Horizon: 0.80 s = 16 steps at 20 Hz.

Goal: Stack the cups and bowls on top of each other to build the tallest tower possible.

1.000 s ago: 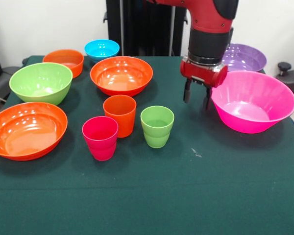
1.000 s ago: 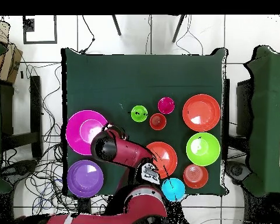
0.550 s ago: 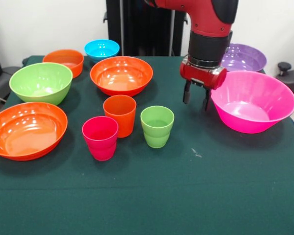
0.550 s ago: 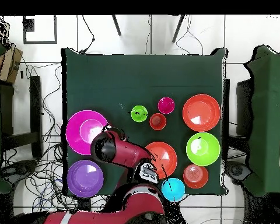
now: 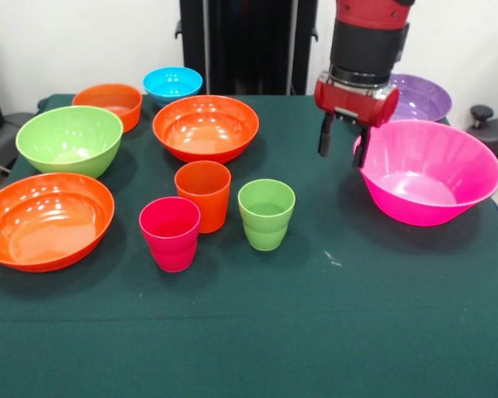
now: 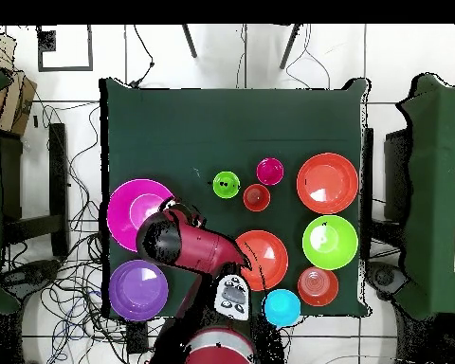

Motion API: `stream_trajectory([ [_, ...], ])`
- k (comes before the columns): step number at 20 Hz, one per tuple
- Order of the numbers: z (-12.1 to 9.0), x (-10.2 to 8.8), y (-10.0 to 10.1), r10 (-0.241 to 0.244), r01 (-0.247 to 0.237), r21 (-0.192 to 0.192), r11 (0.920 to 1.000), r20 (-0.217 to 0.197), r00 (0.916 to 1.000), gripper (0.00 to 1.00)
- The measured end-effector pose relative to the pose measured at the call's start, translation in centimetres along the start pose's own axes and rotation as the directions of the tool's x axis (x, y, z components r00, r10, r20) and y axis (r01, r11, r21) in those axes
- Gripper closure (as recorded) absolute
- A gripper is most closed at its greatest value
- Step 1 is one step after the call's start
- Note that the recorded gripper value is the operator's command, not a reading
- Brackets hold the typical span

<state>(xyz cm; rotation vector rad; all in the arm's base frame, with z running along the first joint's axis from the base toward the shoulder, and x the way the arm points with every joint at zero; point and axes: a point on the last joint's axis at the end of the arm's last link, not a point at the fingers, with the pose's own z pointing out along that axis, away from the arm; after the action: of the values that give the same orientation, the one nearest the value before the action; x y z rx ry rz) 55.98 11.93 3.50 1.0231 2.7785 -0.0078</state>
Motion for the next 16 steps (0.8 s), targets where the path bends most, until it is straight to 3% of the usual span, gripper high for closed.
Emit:
stream_trajectory([
  [7, -2.0, -1.4, 0.7, 0.023, -0.022, -0.019, 0.9996, 0.019, 0.9996, 0.00],
  [16, -2.1, -0.7, 1.5, 0.034, -0.034, -0.030, 0.9990, 0.005, 0.9994, 0.00],
])
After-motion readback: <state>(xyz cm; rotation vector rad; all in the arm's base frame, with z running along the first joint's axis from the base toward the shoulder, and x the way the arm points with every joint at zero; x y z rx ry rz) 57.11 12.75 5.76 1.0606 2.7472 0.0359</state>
